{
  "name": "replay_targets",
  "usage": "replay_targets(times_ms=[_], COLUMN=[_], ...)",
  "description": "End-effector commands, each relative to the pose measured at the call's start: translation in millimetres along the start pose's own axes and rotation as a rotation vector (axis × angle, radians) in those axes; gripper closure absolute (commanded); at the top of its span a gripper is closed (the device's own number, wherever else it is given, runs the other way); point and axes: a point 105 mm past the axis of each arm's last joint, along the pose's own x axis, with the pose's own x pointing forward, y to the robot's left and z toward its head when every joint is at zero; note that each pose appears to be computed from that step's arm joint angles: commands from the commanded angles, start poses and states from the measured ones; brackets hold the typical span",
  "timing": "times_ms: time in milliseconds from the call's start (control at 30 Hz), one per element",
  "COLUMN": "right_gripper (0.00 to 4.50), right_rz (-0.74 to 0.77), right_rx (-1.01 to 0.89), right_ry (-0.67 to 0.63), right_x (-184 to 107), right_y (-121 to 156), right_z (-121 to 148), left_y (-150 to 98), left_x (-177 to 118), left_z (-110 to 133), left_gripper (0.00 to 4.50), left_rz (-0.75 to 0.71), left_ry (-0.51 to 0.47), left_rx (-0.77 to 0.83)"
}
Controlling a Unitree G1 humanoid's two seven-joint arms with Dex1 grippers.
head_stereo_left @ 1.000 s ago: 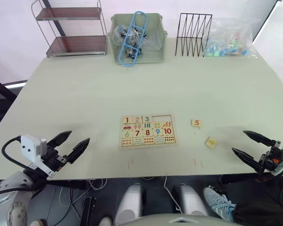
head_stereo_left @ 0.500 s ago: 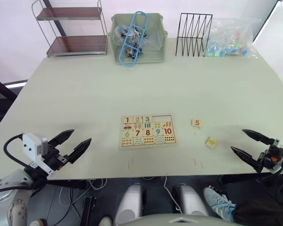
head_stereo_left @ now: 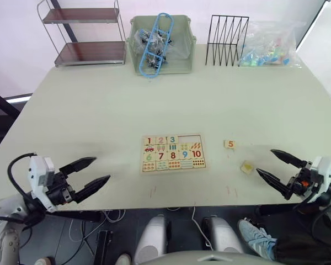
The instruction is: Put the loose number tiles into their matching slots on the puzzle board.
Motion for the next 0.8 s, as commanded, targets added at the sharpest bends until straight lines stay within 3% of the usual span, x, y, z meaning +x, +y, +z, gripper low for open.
replay_targets(times_ms=[33,433,800], right_gripper=[0.00,0.00,0.00], right_rz=[-0.006,0.029,0.054], right_rx=[-0.036,-0.055,-0.084], right_ry=[0.040,0.229,0.324], right_x=[7,22,30], right_y=[3,5,5], right_z=[3,-20,-36], left_y=[-11,-11,-11], left_x=[2,1,-7], left_z=[6,21,21], left_gripper=[0.17,0.17,0.17], left_rz=[-0.149,-0.344,-0.341], left_ry=[0.031,0.009,-0.008], left_rx=[0.039,0.129,0.175])
